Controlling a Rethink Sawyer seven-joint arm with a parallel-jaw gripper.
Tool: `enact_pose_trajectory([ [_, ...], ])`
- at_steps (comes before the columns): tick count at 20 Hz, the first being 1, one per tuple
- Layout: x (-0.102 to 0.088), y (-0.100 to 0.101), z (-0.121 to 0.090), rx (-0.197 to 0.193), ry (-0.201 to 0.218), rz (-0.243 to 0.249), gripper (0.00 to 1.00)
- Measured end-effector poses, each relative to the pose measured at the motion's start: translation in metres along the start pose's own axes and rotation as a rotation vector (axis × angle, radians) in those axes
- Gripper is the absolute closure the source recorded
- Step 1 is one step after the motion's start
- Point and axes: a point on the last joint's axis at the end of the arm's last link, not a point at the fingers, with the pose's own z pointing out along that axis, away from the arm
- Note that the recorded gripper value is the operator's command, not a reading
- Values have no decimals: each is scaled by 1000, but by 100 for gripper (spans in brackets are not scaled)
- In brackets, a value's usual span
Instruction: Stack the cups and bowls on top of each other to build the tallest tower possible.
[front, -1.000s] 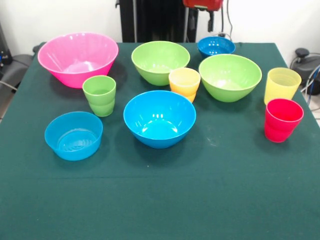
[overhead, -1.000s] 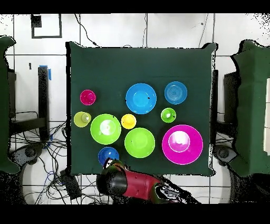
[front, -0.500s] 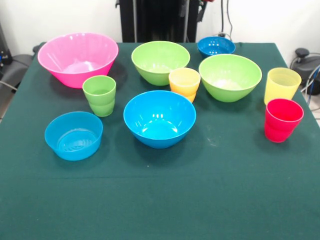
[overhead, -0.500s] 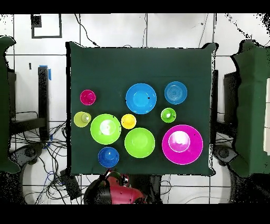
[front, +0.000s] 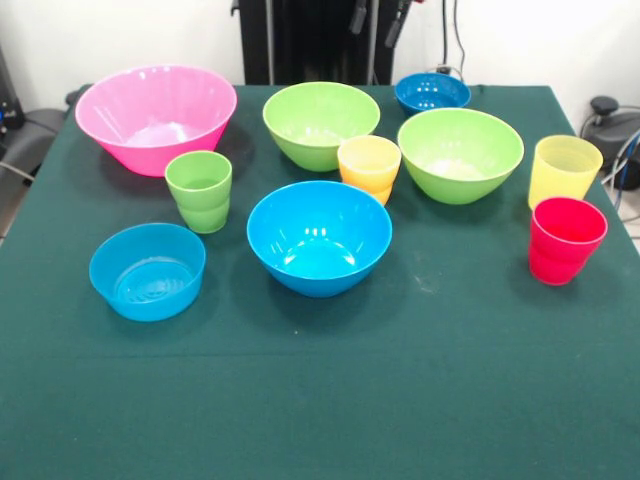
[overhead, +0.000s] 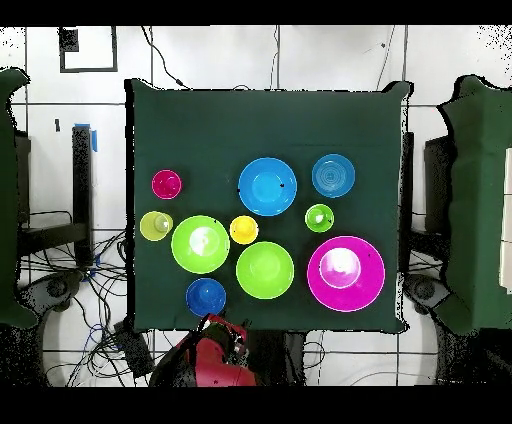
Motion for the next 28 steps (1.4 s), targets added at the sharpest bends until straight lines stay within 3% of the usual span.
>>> enact_pose_trajectory([
  [3, -5, 1, 6, -14, -64, 42, 0],
  [8, -6, 4, 16, -40, -92, 99, 0],
  [15, 4, 19, 25, -106, -27, 130, 0],
  [28, 26, 58, 30, -237, 85, 143, 0],
])
